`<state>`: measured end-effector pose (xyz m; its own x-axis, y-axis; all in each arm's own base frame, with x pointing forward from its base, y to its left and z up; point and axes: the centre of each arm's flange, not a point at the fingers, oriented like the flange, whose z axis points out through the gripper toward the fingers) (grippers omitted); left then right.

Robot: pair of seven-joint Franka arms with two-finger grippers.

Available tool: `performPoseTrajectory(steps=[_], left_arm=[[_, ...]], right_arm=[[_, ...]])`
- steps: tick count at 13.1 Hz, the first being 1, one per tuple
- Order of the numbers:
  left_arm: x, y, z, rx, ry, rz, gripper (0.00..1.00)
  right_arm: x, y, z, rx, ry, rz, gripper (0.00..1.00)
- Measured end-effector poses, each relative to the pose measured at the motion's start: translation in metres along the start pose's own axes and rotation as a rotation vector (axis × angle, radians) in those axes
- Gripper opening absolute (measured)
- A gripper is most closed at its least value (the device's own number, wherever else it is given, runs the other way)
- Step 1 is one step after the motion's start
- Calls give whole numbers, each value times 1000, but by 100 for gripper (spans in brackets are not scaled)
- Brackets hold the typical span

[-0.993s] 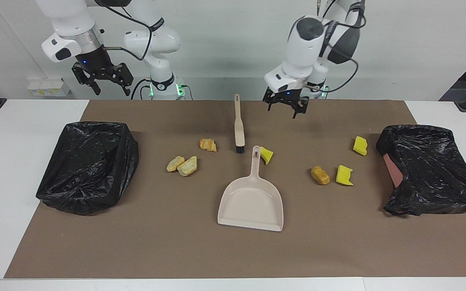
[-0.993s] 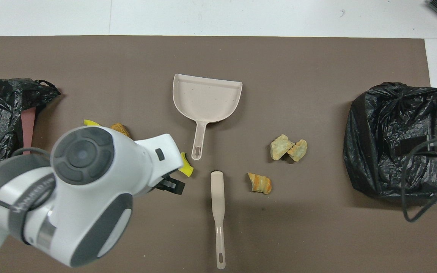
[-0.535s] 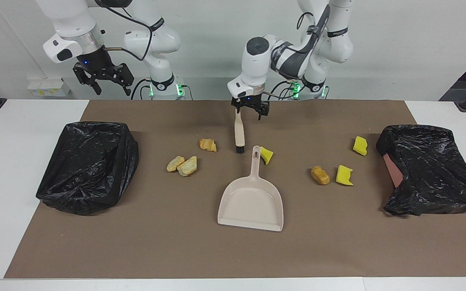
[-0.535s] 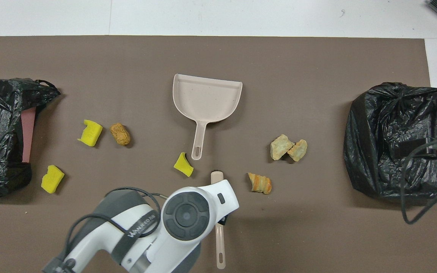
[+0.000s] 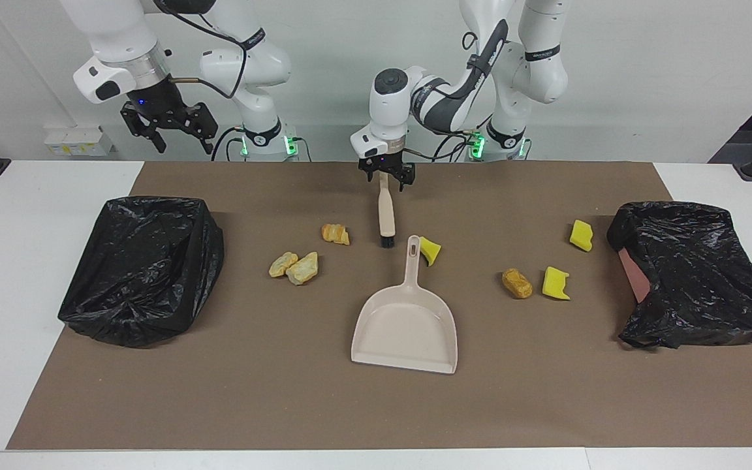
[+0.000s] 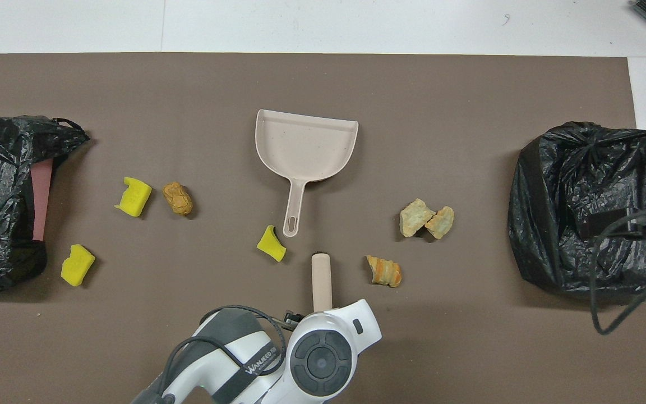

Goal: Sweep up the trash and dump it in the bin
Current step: 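Grasp the beige brush handle with the left gripper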

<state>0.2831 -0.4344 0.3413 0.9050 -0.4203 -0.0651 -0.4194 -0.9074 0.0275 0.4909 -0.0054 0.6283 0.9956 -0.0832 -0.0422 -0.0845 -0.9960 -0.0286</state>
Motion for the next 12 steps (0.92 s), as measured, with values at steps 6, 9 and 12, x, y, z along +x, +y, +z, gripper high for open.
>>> performPoseTrajectory(steps=[6, 9, 12], left_arm=[[-2, -3, 3, 19, -33, -41, 32], [-4, -12, -4, 39, -71, -56, 26], [-9, -47, -27, 83, -176, -50, 26]], right_arm=[[0, 0, 1, 0, -3, 0, 100], [-1, 0, 1, 0, -7, 0, 100], [-1, -2, 1, 1, -8, -3, 100]])
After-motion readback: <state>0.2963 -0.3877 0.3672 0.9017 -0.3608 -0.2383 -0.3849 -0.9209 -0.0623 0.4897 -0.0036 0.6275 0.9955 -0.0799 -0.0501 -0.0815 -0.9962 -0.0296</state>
